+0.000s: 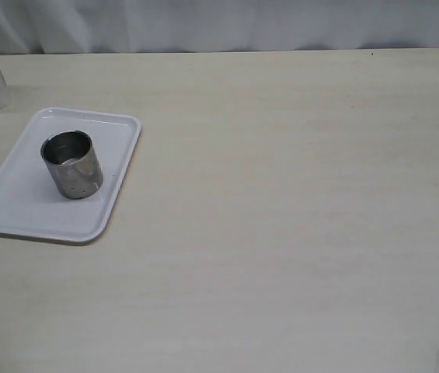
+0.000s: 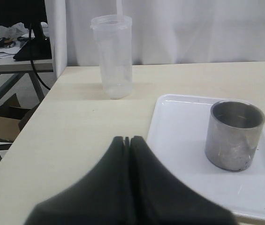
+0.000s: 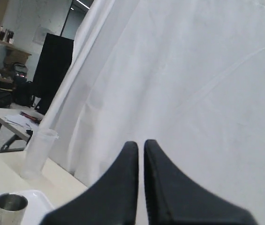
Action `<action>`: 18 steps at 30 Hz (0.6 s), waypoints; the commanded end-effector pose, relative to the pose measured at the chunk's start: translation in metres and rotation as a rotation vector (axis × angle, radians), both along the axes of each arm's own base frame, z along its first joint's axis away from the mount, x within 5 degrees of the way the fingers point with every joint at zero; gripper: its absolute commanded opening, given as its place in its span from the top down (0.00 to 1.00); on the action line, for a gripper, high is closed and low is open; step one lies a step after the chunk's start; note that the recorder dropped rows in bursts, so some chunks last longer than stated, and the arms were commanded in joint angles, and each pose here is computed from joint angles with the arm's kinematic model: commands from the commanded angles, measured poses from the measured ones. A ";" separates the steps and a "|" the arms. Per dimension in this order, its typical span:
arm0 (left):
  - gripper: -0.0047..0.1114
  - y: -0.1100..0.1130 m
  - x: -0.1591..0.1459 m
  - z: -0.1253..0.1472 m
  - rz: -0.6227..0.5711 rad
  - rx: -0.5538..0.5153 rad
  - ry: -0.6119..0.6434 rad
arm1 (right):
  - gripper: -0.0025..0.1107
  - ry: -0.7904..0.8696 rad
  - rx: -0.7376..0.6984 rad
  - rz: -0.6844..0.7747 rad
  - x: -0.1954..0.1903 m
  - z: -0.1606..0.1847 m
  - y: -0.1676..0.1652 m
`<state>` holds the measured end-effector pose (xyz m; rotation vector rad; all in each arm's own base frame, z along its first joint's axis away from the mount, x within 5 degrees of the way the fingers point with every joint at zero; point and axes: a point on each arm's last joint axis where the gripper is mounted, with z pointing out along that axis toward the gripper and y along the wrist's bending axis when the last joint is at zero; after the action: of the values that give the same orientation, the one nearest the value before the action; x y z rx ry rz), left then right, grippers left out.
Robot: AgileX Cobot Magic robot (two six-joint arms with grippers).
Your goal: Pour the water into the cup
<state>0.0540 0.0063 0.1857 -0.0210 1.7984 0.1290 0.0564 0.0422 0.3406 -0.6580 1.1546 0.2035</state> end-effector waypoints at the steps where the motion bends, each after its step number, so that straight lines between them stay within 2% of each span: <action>1: 0.96 0.000 0.000 0.000 -0.007 0.002 -0.004 | 0.94 -0.029 -0.033 -0.021 -0.005 -0.018 -0.004; 7: 0.96 0.000 0.000 0.000 -0.007 0.002 -0.004 | 0.94 -0.007 0.063 -0.043 -0.012 -0.034 -0.012; 11: 0.96 0.000 0.000 0.000 -0.007 0.002 -0.004 | 0.94 0.021 0.141 -0.141 -0.011 -0.043 -0.019; 18: 0.96 0.000 0.000 0.000 -0.007 0.002 -0.004 | 0.94 0.064 0.194 -0.335 -0.006 -0.069 -0.029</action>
<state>0.0540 0.0063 0.1857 -0.0210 1.7990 0.1290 0.0493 0.0171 0.2826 -0.3618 1.2498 0.0788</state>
